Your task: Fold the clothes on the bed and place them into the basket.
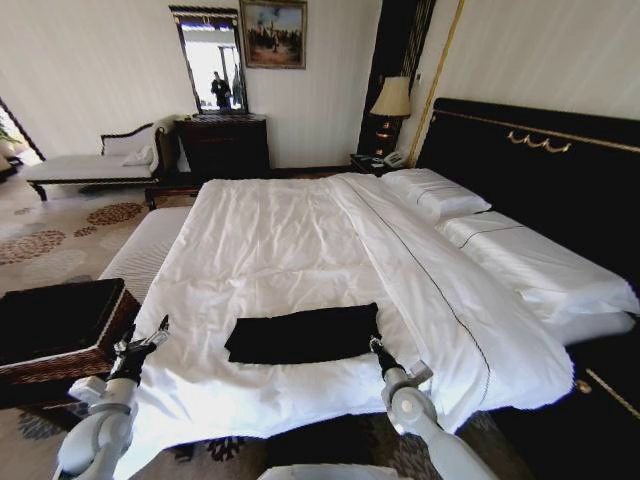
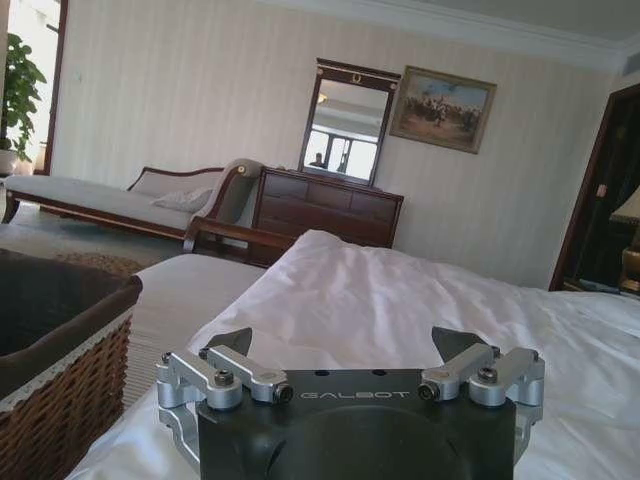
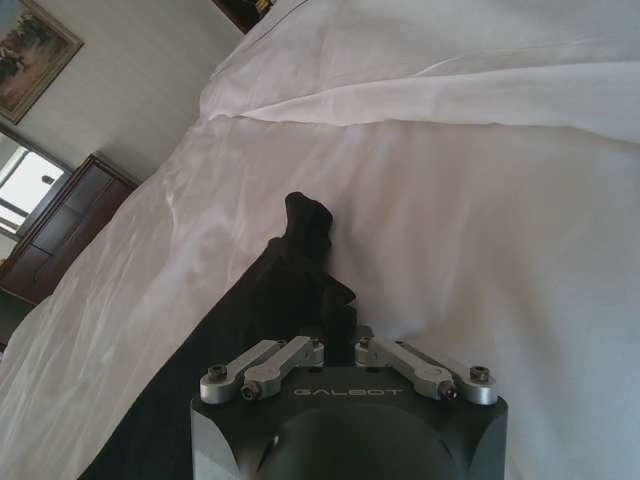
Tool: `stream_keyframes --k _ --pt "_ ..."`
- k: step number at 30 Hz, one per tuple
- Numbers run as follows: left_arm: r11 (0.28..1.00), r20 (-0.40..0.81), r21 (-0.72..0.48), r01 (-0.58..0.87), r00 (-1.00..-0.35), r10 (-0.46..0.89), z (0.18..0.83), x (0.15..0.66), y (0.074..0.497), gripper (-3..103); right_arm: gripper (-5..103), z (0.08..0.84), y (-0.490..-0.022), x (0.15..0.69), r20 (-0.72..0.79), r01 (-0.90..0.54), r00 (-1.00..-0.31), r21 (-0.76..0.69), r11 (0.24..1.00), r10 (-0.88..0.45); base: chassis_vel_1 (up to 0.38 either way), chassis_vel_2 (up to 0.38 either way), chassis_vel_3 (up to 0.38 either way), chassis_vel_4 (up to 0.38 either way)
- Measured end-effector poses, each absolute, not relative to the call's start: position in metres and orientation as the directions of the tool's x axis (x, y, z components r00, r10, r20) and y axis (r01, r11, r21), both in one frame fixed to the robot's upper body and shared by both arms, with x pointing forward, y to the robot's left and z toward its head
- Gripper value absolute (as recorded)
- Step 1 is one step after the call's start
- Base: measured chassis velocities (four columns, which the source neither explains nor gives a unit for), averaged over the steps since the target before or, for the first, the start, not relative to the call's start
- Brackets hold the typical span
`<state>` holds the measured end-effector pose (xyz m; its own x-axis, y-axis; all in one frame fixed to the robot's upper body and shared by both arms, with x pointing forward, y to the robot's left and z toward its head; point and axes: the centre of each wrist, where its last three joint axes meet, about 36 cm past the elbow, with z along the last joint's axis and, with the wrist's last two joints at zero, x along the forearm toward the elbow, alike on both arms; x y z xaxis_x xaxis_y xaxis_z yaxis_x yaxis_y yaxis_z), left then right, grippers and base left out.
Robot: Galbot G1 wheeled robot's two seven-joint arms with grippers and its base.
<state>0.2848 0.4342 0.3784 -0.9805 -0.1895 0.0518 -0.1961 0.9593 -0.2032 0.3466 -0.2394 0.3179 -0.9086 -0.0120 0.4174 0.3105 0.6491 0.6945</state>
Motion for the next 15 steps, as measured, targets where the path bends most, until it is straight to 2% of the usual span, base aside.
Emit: stream_keyframes --k 2,10,15 --pt "0.958 0.048 -0.2 -0.204 -0.979 -0.198 0.38 0.284 0.437 100 3 0.318 -0.239 0.347 0.405 0.297 -0.914 0.698 0.652 -0.018 0.0 0.0 0.0 0.0" --pt "0.948 0.051 -0.161 -0.275 -0.961 -0.27 0.374 0.28 0.47 100 3 0.334 -0.257 0.36 0.259 0.192 -0.966 0.716 0.671 -0.001 0.0 0.0 0.0 0.0" --pt "0.924 0.071 -0.149 -0.353 -0.935 -0.346 0.362 0.272 0.502 100 3 0.373 -0.29 0.383 0.13 0.123 -0.991 0.714 0.689 0.042 0.0 0.0 0.0 0.0"
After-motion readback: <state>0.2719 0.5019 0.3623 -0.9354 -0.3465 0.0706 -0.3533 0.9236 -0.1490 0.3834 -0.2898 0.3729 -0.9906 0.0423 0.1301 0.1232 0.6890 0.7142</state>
